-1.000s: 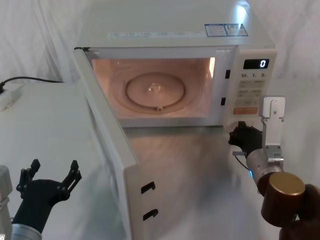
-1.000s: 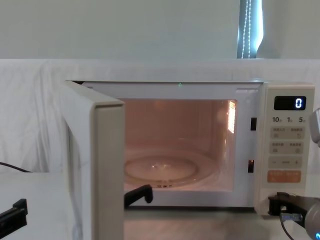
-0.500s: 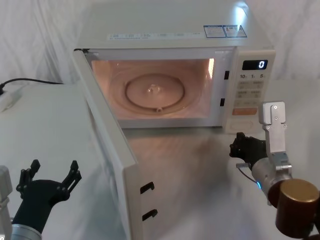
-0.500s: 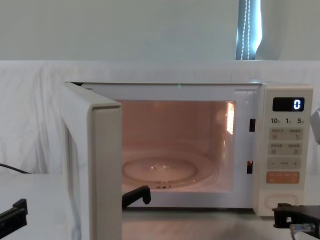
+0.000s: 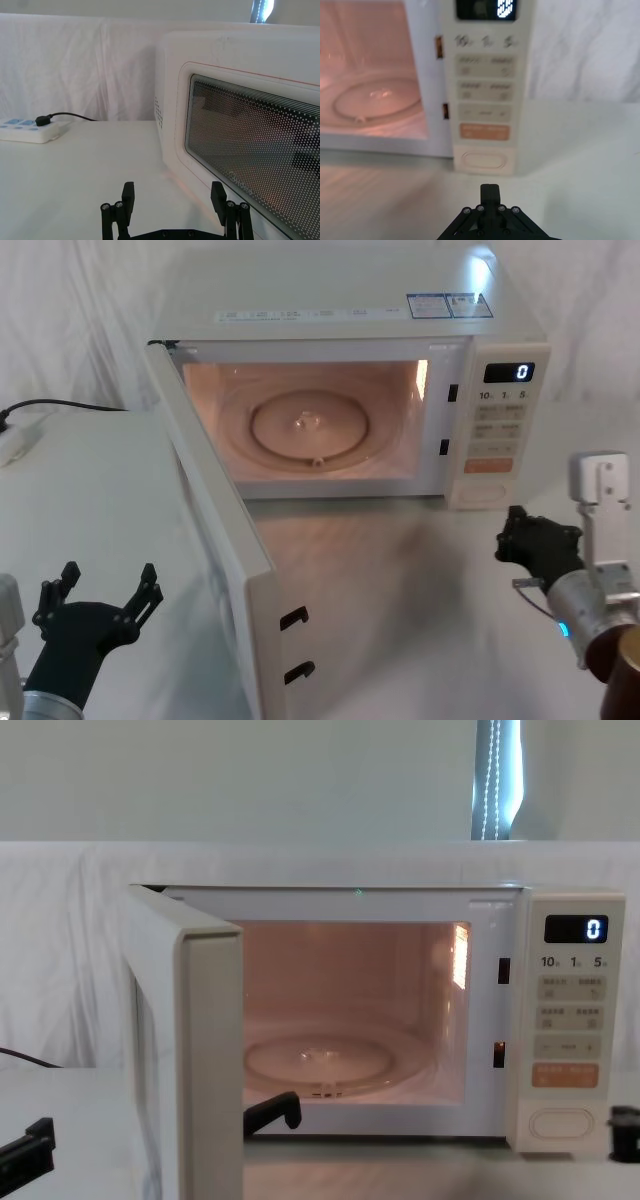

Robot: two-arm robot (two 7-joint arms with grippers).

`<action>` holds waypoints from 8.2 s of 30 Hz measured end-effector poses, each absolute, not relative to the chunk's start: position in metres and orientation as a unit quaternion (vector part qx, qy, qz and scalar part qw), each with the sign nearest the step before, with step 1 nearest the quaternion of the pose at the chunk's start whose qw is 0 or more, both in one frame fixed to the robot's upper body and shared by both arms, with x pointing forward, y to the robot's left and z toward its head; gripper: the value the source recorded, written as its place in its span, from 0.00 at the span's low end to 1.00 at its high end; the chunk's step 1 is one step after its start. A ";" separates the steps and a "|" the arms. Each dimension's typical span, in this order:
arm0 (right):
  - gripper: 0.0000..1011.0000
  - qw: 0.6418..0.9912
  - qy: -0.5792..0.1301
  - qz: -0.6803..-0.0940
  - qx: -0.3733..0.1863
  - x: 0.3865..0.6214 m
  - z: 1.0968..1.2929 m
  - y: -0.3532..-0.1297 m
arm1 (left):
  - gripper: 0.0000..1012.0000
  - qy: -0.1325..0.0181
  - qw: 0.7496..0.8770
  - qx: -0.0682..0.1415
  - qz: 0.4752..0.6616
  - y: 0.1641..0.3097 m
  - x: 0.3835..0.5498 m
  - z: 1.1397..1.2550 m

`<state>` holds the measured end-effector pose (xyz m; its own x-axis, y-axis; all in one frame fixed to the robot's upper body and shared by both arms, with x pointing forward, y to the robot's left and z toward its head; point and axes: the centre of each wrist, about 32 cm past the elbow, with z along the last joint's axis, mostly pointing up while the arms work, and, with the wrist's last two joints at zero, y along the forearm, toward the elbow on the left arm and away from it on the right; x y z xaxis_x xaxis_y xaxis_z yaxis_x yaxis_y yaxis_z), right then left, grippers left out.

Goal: Press the button to open the microwave door with one hand; close the microwave door with the other hand.

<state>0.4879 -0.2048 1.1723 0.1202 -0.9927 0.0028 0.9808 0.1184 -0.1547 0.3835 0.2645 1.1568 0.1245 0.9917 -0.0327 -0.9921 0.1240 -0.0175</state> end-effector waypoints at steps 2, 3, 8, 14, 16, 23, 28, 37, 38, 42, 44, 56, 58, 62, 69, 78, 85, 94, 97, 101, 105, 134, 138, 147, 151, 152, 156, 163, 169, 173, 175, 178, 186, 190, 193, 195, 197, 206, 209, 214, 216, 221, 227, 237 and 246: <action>0.00 0.745 0.045 -0.664 -0.044 0.484 1.172 -0.211 | 0.99 0.006 0.750 -0.017 0.662 0.265 0.384 1.157; 0.00 0.743 0.042 -0.667 -0.033 0.482 1.170 -0.215 | 0.99 0.007 0.750 -0.017 0.662 0.265 0.384 1.157; 0.00 0.738 0.032 -0.674 -0.008 0.477 1.166 -0.227 | 0.99 0.006 0.750 -0.017 0.662 0.265 0.384 1.157; 0.00 0.732 0.025 -0.681 0.009 0.473 1.159 -0.235 | 0.99 0.006 0.750 -0.017 0.662 0.265 0.384 1.157; 0.00 0.728 0.026 -0.685 0.011 0.472 1.157 -0.236 | 0.99 0.006 0.750 -0.017 0.662 0.265 0.384 1.157; 0.00 0.725 0.026 -0.688 0.013 0.472 1.155 -0.237 | 0.99 0.006 0.750 -0.017 0.662 0.265 0.384 1.157; 0.06 0.726 0.026 -0.687 0.013 0.472 1.156 -0.237 | 0.99 0.006 0.750 -0.017 0.662 0.265 0.384 1.157; 0.33 0.726 0.026 -0.687 0.012 0.472 1.156 -0.237 | 0.99 0.006 0.750 -0.017 0.662 0.265 0.384 1.157; 0.36 0.726 0.026 -0.687 0.012 0.472 1.156 -0.237 | 0.99 0.006 0.750 -0.017 0.662 0.265 0.384 1.157; 0.46 0.726 0.026 -0.687 0.011 0.472 1.156 -0.237 | 0.99 0.006 0.750 -0.017 0.662 0.265 0.384 1.157; 0.54 0.727 0.026 -0.686 0.011 0.472 1.156 -0.237 | 0.99 0.006 0.750 -0.017 0.662 0.265 0.384 1.157; 0.90 0.727 0.026 -0.686 0.011 0.473 1.157 -0.236 | 0.99 0.006 0.750 -0.017 0.662 0.265 0.384 1.157; 0.94 0.727 0.026 -0.686 0.011 0.473 1.157 -0.236 | 0.99 0.006 0.750 -0.017 0.662 0.265 0.384 1.157; 0.99 0.727 0.026 -0.686 0.011 0.473 1.157 -0.236 | 0.99 0.006 0.750 -0.017 0.662 0.265 0.384 1.157; 0.99 0.727 0.026 -0.686 0.011 0.473 1.157 -0.236 | 0.99 0.006 0.750 -0.017 0.662 0.265 0.384 1.157; 0.99 0.727 0.026 -0.686 0.011 0.473 1.157 -0.236 | 0.97 0.006 0.750 -0.017 0.662 0.265 0.384 1.157; 0.99 0.727 0.026 -0.686 0.011 0.473 1.157 -0.236 | 0.80 0.006 0.750 -0.017 0.662 0.265 0.384 1.157; 0.99 0.727 0.026 -0.686 0.011 0.473 1.157 -0.236 | 0.54 0.006 0.750 -0.017 0.662 0.265 0.384 1.157; 0.99 0.727 0.026 -0.686 0.011 0.473 1.157 -0.236 | 0.44 0.006 0.750 -0.017 0.662 0.265 0.384 1.157; 0.99 0.727 0.026 -0.686 0.011 0.473 1.157 -0.236 | 0.30 0.006 0.750 -0.017 0.662 0.265 0.384 1.157; 0.99 0.727 0.026 -0.686 0.011 0.473 1.157 -0.236 | 0.18 0.006 0.750 -0.017 0.662 0.265 0.384 1.157; 0.99 0.727 0.026 -0.686 0.011 0.473 1.157 -0.236 | 0.00 -0.006 0.746 -0.017 0.666 0.268 0.384 1.166; 0.99 0.727 0.026 -0.686 0.011 0.473 1.157 -0.236 | 0.00 -0.004 0.751 -0.022 0.660 0.270 0.382 1.175; 0.99 0.727 0.026 -0.686 0.011 0.473 1.157 -0.236 | 0.00 0.030 0.784 -0.029 0.620 0.288 0.367 1.202; 0.99 0.727 0.026 -0.686 0.011 0.473 1.157 -0.236 | 0.00 0.049 0.809 -0.021 0.585 0.300 0.357 1.218; 0.99 0.727 0.026 -0.686 0.011 0.473 1.157 -0.236 | 0.00 0.052 0.814 -0.019 0.579 0.303 0.356 1.221; 0.99 0.727 0.026 -0.686 0.011 0.473 1.157 -0.236 | 0.00 0.064 0.835 -0.012 0.547 0.315 0.348 1.233; 0.99 0.727 0.026 -0.686 0.011 0.473 1.157 -0.236 | 0.00 0.074 0.866 -0.017 0.494 0.332 0.339 1.252; 0.99 0.727 0.026 -0.686 0.011 0.473 1.157 -0.236 | 0.00 0.081 0.887 -0.031 0.453 0.336 0.340 1.256; 0.99 0.727 0.026 -0.686 0.011 0.473 1.157 -0.236 | 0.00 0.085 0.894 -0.036 0.438 0.336 0.343 1.254; 0.99 0.727 0.026 -0.686 0.011 0.473 1.157 -0.236 | 0.00 0.088 0.898 -0.038 0.429 0.335 0.345 1.252; 0.99 0.727 0.026 -0.686 0.011 0.473 1.157 -0.236 | 0.00 0.088 0.902 -0.040 0.421 0.332 0.349 1.252; 0.99 0.727 0.026 -0.686 0.011 0.473 1.157 -0.236 | 0.00 0.080 0.911 -0.039 0.404 0.325 0.360 1.254; 0.99 0.727 0.026 -0.686 0.011 0.473 1.157 -0.236 | 0.00 0.076 0.912 -0.037 0.401 0.321 0.365 1.254; 0.99 0.727 0.026 -0.686 0.011 0.473 1.157 -0.236 | 0.00 0.073 0.913 -0.035 0.399 0.318 0.369 1.254; 0.99 0.727 0.026 -0.686 0.011 0.473 1.157 -0.236 | 0.00 0.072 0.914 -0.034 0.399 0.315 0.372 1.253; 0.99 0.727 0.026 -0.686 0.011 0.473 1.157 -0.236 | 0.00 0.071 0.914 -0.034 0.399 0.314 0.374 1.252; 0.99 0.727 0.026 -0.686 0.011 0.473 1.157 -0.236 | 0.00 0.058 0.910 -0.034 0.408 0.299 0.386 1.247; 0.99 0.727 0.026 -0.686 0.011 0.473 1.157 -0.236 | 0.00 0.055 0.910 -0.036 0.409 0.296 0.389 1.246; 0.99 0.727 0.026 -0.686 0.011 0.473 1.157 -0.236 | 0.00 0.048 0.912 -0.041 0.406 0.289 0.395 1.247; 0.99 0.727 0.026 -0.686 0.011 0.473 1.157 -0.236 | 0.00 0.046 0.913 -0.042 0.403 0.286 0.398 1.248; 0.99 0.727 0.026 -0.686 0.011 0.473 1.157 -0.236 | 0.00 0.044 0.916 -0.043 0.396 0.280 0.405 1.248; 0.99 0.727 0.026 -0.686 0.011 0.473 1.157 -0.236 | 0.00 0.039 0.916 -0.039 0.397 0.273 0.414 1.250; 0.99 0.727 0.026 -0.686 0.011 0.473 1.157 -0.236 | 0.00 0.026 0.911 -0.029 0.411 0.257 0.435 1.255; 0.99 0.727 0.026 -0.686 0.011 0.473 1.157 -0.236 | 0.00 0.019 0.913 -0.028 0.407 0.237 0.456 1.260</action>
